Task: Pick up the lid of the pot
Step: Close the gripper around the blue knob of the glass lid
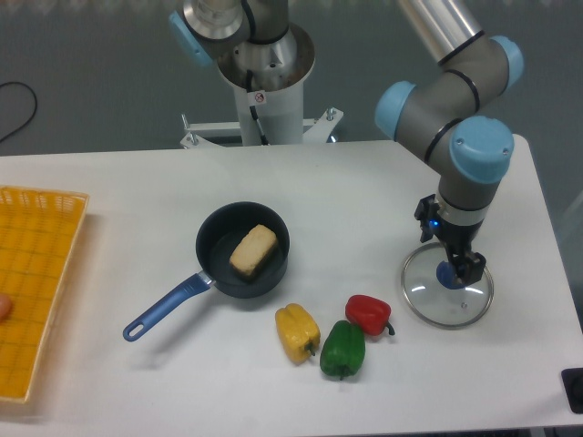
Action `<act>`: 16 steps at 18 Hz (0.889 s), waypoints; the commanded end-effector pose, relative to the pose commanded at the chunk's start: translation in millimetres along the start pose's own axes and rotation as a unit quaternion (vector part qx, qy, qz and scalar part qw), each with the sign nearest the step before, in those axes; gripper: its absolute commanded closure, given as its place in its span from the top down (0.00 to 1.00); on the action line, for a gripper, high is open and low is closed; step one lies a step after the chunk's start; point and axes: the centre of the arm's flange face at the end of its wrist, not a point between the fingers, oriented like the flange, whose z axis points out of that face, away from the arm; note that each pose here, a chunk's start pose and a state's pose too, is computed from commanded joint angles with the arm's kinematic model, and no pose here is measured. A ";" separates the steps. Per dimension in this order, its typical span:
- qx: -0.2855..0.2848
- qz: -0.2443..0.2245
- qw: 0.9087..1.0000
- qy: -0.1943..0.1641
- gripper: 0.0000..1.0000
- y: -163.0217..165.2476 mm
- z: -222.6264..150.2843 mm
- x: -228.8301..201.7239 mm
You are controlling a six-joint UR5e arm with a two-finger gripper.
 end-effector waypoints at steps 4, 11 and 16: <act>0.003 -0.003 1.000 0.011 1.00 5.3 15.8 -1.4; 0.005 0.006 1.000 0.018 1.00 7.4 31.2 -5.7; 0.004 0.006 1.000 0.021 1.00 10.9 38.4 -11.0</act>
